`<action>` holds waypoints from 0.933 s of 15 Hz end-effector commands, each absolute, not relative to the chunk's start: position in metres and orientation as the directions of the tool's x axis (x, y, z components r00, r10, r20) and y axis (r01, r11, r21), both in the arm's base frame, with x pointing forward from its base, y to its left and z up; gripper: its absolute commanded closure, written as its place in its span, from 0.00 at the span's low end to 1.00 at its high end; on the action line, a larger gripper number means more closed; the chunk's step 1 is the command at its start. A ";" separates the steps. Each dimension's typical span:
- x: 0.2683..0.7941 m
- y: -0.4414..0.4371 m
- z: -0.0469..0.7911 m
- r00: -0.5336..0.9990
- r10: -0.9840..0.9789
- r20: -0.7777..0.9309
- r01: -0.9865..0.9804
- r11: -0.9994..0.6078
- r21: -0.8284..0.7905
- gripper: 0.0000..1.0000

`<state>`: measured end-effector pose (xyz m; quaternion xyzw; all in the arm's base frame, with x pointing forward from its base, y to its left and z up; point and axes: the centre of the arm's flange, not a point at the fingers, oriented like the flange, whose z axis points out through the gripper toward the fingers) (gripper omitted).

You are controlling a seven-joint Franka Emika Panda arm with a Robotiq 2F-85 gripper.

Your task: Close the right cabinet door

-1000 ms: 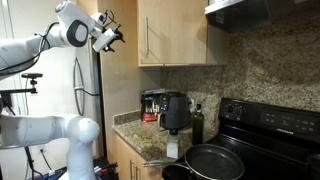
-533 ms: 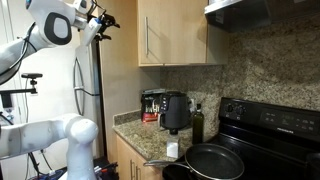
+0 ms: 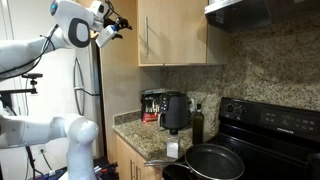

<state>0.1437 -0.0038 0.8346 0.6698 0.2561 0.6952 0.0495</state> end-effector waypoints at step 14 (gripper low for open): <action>0.302 0.083 0.863 0.068 0.180 0.981 0.432 -0.892 0.134 0.00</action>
